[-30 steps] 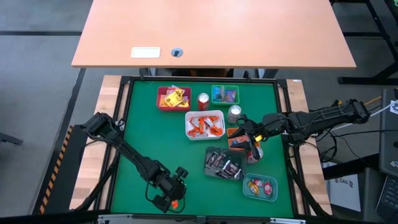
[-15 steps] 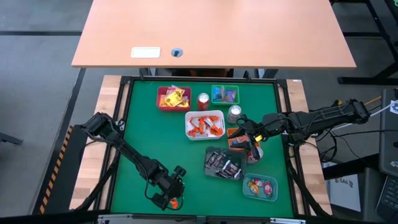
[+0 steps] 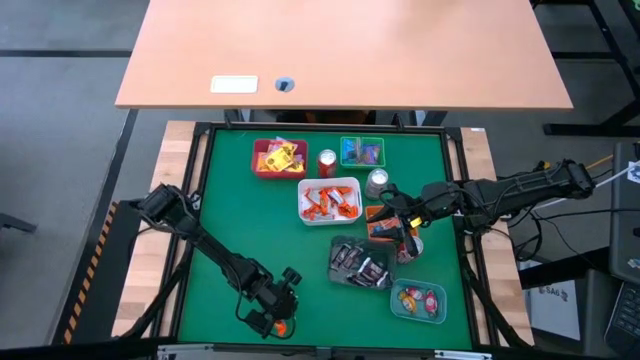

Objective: Sort candy
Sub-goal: Put the light blue candy into the orange bin

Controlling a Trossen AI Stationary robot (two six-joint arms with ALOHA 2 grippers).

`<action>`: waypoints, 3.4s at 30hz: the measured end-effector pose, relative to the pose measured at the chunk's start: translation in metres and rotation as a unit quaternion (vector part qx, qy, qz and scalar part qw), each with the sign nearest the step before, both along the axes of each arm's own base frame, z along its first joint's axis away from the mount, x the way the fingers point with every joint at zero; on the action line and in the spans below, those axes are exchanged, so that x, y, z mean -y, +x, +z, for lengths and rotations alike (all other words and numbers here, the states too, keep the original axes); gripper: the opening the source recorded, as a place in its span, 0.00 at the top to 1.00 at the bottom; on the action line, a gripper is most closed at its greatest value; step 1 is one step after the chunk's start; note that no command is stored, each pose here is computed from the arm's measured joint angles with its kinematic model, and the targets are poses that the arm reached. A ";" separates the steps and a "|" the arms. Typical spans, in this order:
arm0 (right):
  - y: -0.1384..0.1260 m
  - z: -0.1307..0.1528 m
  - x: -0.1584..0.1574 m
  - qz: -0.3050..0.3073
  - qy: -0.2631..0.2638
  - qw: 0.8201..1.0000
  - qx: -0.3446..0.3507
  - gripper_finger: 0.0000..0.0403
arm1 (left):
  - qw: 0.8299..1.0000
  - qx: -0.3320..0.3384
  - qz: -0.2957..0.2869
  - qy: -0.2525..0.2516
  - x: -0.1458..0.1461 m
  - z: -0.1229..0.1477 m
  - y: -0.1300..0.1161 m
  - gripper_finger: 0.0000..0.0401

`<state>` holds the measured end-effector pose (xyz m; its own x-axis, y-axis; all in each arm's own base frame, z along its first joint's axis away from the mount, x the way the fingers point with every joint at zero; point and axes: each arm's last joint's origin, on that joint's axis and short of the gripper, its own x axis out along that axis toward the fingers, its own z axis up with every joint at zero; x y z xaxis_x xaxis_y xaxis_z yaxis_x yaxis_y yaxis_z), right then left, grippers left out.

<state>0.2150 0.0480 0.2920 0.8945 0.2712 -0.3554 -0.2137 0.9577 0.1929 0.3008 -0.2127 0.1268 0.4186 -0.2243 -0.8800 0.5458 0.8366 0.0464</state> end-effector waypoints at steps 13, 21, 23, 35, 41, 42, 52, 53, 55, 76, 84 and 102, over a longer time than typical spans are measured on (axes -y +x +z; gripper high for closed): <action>0.000 0.000 0.000 0.000 0.000 1.000 -0.001 0.56 | 1.000 0.003 0.006 -0.005 0.000 0.000 0.001 0.99; 0.000 0.000 0.000 0.000 0.000 1.000 0.000 0.56 | 0.999 0.016 0.037 -0.011 -0.012 0.011 0.007 0.99; 0.000 0.000 0.000 0.000 0.000 1.000 0.001 0.56 | 0.998 0.031 0.047 -0.020 -0.018 0.021 0.010 1.00; 0.001 0.002 0.000 -0.001 0.002 1.000 0.012 0.56 | 0.958 0.201 0.203 -0.006 -0.084 0.082 0.041 1.00; 0.003 0.006 0.002 -0.035 -0.005 0.999 0.036 0.56 | 0.912 0.312 0.259 -0.057 -0.111 0.104 0.063 1.00; 0.004 0.007 0.002 -0.041 -0.005 0.998 0.042 0.56 | 0.905 0.325 0.266 -0.063 -0.115 0.107 0.066 1.00; 0.015 0.012 0.000 -0.046 0.006 0.994 0.095 0.56 | 0.842 0.437 0.292 -0.121 -0.135 0.133 0.078 1.00; 0.016 0.013 -0.001 -0.046 0.007 0.994 0.101 0.56 | 0.837 0.446 0.292 -0.126 -0.136 0.135 0.079 1.00; 0.018 0.014 -0.001 -0.046 0.010 0.993 0.111 0.56 | 0.828 0.459 0.293 -0.133 -0.137 0.138 0.079 1.00; 0.020 0.019 -0.002 -0.033 -0.040 0.987 0.154 0.69 | 0.794 0.509 0.291 -0.163 -0.138 0.151 0.080 1.00; 0.020 0.019 -0.002 -0.027 -0.043 0.986 0.156 0.95 | 0.794 0.509 0.292 -0.163 -0.138 0.151 0.080 1.00; 0.020 0.020 -0.002 -0.027 -0.047 0.986 0.160 0.99 | 0.793 0.508 0.292 -0.163 -0.139 0.151 0.080 0.92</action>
